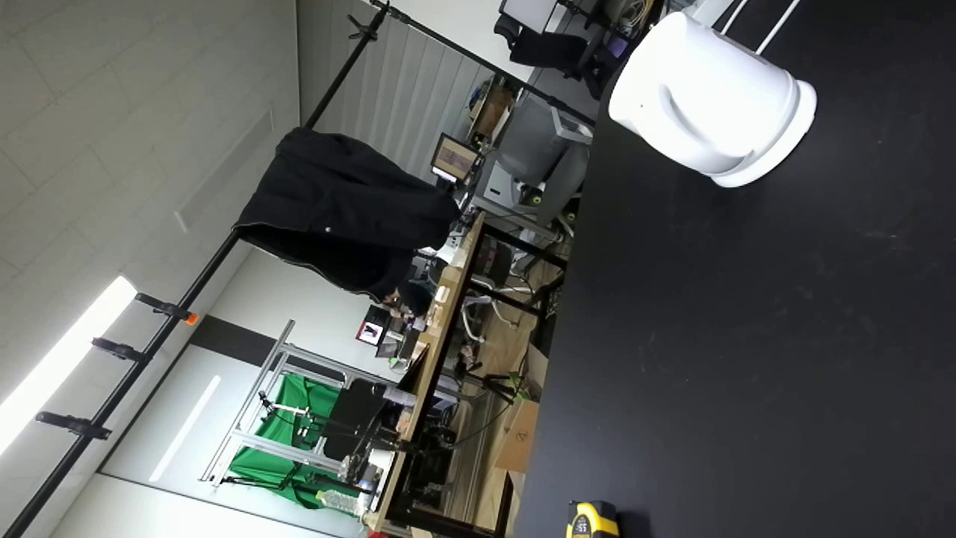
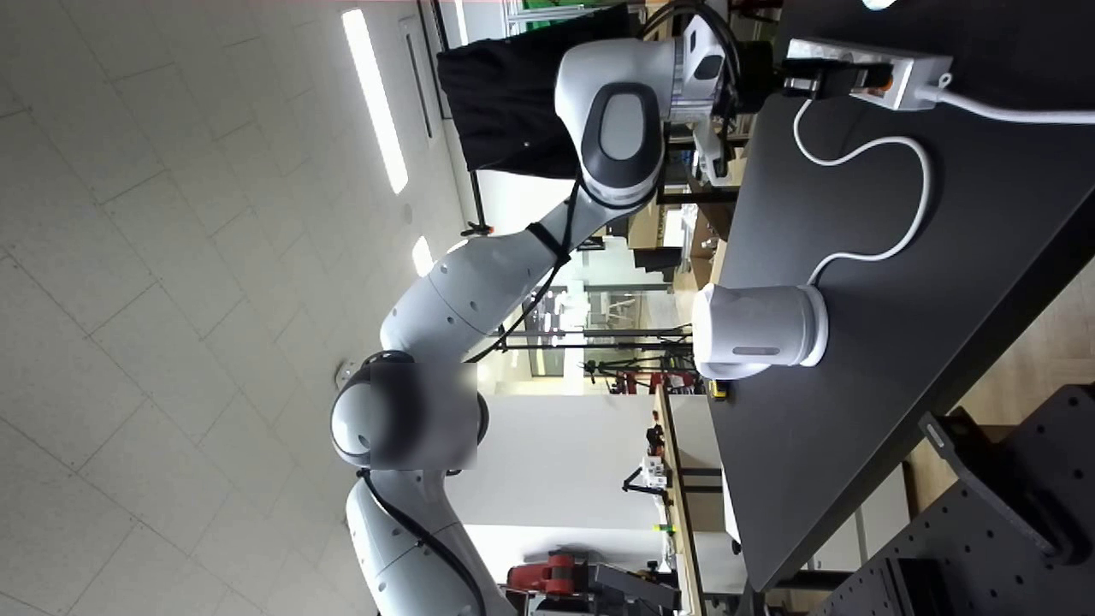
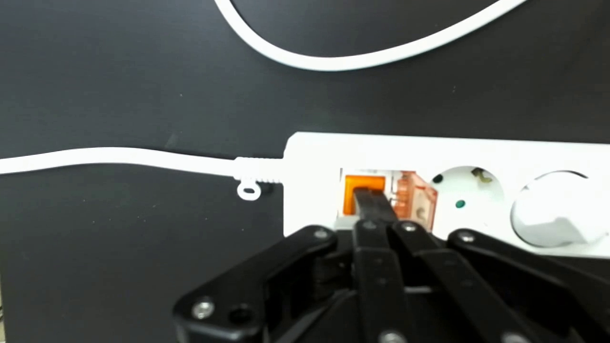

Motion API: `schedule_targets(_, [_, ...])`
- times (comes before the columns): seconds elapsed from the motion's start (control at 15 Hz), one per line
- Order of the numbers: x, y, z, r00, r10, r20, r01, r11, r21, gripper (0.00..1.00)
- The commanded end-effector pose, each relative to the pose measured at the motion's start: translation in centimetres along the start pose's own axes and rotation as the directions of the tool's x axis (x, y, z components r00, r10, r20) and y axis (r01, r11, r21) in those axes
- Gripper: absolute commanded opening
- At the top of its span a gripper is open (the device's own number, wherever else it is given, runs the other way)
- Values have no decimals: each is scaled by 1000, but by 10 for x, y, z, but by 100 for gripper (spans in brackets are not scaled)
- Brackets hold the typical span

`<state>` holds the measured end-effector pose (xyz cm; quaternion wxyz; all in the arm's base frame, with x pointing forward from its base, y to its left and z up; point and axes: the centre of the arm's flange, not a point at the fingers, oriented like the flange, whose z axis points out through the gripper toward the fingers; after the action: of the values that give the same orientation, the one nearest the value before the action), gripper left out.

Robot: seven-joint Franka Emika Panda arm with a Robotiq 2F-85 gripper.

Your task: Turn on the main adapter switch

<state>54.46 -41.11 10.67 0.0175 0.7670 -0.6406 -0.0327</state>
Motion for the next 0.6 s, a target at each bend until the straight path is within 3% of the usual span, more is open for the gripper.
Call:
schedule_targets(0.0, [22, -2, 73, 991, 4, 131, 0, 999, -32, 0])
schedule_targets(0.53, [38, 0, 51, 977, -14, 212, 16, 1000, -9, 0])
